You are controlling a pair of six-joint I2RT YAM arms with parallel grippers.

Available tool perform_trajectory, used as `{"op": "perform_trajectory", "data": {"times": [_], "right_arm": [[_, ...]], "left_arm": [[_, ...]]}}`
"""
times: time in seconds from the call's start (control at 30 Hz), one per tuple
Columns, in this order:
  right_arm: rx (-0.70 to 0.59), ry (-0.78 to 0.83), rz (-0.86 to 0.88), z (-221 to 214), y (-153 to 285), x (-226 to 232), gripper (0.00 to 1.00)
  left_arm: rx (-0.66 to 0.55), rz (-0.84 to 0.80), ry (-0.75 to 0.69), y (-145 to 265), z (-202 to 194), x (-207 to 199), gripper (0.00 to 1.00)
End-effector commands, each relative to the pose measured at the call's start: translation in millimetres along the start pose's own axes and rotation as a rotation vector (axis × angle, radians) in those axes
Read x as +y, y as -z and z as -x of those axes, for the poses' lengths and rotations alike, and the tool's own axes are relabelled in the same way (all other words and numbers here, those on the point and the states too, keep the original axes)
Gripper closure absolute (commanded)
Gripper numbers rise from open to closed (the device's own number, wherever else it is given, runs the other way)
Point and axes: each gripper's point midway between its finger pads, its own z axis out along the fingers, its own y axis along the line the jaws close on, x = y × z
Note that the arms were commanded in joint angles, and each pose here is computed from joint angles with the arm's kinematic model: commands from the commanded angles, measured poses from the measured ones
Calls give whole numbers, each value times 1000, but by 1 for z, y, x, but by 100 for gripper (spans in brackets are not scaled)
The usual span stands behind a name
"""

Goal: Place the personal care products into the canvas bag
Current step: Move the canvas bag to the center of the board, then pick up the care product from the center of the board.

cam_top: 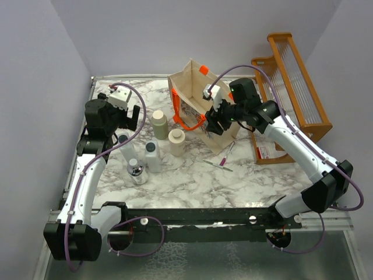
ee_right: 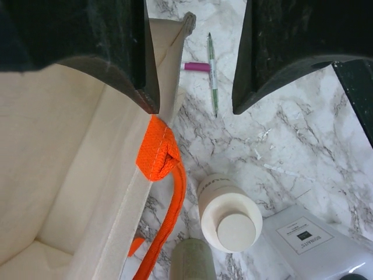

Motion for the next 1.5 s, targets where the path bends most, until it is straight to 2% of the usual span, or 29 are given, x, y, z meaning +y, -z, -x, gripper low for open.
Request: {"op": "perform_trajectory", "data": {"times": [0.0, 0.1, 0.13, 0.2, 0.33, 0.53, 0.73, 1.0, 1.47], "right_arm": [[-126, 146, -38, 45, 15, -6, 44], [-168, 188, -29, 60, 16, -3, 38], [-182, 200, -26, 65, 16, -1, 28], [-205, 222, -19, 74, 14, 1, 19], [-233, 257, 16, 89, 3, 9, 16], [-226, 332, 168, 96, -33, 50, 14], [-237, 427, 344, 87, -67, 101, 0], [-237, 409, 451, 82, -110, 140, 1], [-162, 328, 441, 67, -173, 147, 0]], "left_arm": [[14, -70, -3, 6, -5, -13, 1], [28, -71, -1, 8, -6, -13, 1], [31, -63, -3, 9, -6, -12, 1], [34, -41, -5, 12, -5, -8, 1], [54, 26, 6, 15, -6, 4, 1], [105, 147, 74, 11, -12, 26, 1], [127, 169, 191, 9, -11, 42, 1], [140, 199, 274, 9, -15, 62, 1], [119, 208, 262, 10, -12, 70, 1]]}}
